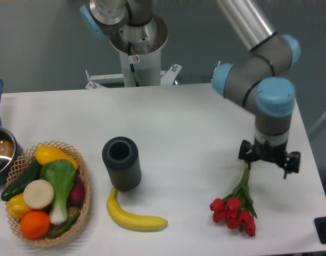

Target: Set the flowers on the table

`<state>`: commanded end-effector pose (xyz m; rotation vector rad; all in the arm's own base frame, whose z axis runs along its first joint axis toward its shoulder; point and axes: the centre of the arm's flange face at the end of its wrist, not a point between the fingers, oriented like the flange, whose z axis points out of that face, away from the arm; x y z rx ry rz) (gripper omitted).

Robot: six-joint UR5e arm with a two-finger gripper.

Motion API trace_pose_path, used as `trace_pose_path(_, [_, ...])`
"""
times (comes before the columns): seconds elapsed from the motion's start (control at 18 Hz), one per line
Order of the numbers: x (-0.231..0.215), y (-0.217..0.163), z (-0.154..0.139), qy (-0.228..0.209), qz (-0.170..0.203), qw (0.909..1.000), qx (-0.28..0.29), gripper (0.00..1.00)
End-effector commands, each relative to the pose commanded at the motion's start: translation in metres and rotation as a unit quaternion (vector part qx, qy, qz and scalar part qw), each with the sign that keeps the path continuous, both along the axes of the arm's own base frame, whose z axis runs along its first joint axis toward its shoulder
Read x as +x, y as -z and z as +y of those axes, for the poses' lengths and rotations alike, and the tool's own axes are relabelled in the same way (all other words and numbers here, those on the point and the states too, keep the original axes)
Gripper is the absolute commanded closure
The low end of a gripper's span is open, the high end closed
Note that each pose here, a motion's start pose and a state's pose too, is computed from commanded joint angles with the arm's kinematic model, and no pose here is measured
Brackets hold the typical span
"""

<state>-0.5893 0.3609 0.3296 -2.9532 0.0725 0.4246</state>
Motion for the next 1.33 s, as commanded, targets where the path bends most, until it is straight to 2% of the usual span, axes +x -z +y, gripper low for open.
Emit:
trace_pose_path(0.28, [-0.002, -0.026, -0.042, 0.065, -0.002, 0.9978, -0.014, 0.0])
trace_pose_path(0.44, [-0.009, -0.024, -0.078, 0.141, -0.007, 0.989, -0.045, 0.0])
trace_pose_path(0.61, [-0.011, -0.026, -0.104, 0.173, -0.007, 0.9834, -0.053, 0.0])
trace_pose_path(0.83, [-0.014, -0.015, -0.161, 0.242, 0.001, 0.9703, -0.009, 0.0])
trace_pose_path(1.0, [-0.012, -0.011, -0.185, 0.249, 0.001, 0.9685, -0.014, 0.0])
trace_pose_path(1.33, [-0.008, -0.009, -0.183, 0.251, -0.001, 0.9679, -0.013, 0.0])
